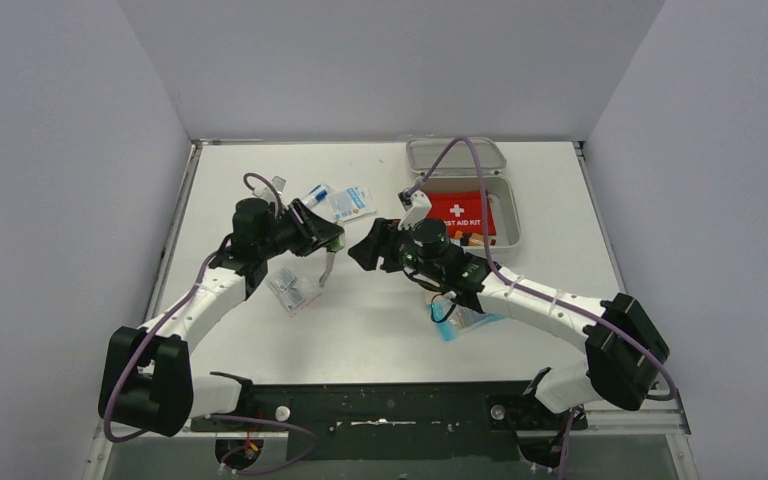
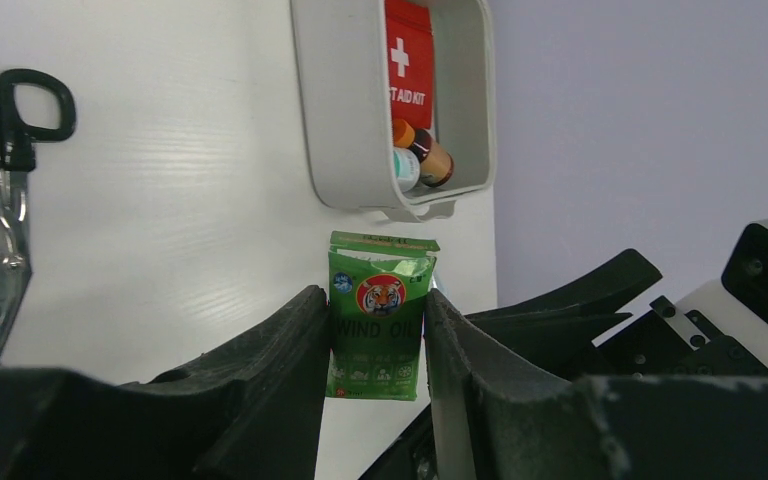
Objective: Organize the medicine kit
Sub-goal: Pick up the medical item at the center of the board.
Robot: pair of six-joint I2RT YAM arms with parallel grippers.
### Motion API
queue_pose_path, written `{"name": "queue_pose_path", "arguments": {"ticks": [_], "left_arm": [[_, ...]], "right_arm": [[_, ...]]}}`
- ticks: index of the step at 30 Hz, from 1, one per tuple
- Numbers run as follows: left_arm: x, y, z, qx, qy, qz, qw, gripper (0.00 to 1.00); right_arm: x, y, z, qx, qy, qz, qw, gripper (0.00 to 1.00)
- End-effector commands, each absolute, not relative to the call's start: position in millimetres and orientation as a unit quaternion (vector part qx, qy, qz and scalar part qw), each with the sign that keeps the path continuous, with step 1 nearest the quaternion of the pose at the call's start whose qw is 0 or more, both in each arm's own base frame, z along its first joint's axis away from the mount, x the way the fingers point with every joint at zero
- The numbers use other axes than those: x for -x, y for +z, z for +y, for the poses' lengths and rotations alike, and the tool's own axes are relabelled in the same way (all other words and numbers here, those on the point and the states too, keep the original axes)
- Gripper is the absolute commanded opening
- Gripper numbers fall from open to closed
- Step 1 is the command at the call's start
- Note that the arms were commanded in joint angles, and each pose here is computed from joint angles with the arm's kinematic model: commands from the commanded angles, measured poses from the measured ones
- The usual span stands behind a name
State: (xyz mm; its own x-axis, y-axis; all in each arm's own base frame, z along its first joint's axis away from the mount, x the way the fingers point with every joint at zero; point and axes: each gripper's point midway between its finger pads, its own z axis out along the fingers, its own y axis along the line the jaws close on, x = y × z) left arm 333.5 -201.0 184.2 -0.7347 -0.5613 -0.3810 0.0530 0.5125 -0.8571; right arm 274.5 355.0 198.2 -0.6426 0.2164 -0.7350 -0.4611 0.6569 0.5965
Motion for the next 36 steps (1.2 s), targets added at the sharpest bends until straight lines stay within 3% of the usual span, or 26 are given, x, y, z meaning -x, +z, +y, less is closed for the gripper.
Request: {"name": "queue_pose_path", "arguments": {"ticks": [1, 16, 23, 31, 36], "left_arm": [[-332.5, 222.6, -212.5, 0.147, -0.517, 0.765, 0.356, 0.35], [-312.6, 227.1, -243.8, 0.136, -0.556, 0.749, 0.333, 0.34], [-307.7, 232.6, -252.0, 0.128, -0.565, 0.744, 0.333, 0.33], [-304.3, 236.3, -257.3, 0.125, -0.573, 0.739, 0.330, 0.35], [-301.9, 238.4, -258.5, 0.120, -0.573, 0.740, 0.331, 0.46]], "right_arm": [[-290.8, 236.7, 371.7, 0.076, 0.416, 0.776, 0.468, 0.66], [-304.7, 229.1, 375.8, 0.071, 0.385, 0.786, 0.478, 0.64], [-308.1, 225.0, 372.7, 0.068, 0.370, 0.788, 0.487, 0.52], [-310.5, 228.5, 364.8, 0.064, 0.357, 0.784, 0.503, 0.26], [-311.0, 225.8, 356.4, 0.064, 0.344, 0.786, 0.510, 0.24]]}}
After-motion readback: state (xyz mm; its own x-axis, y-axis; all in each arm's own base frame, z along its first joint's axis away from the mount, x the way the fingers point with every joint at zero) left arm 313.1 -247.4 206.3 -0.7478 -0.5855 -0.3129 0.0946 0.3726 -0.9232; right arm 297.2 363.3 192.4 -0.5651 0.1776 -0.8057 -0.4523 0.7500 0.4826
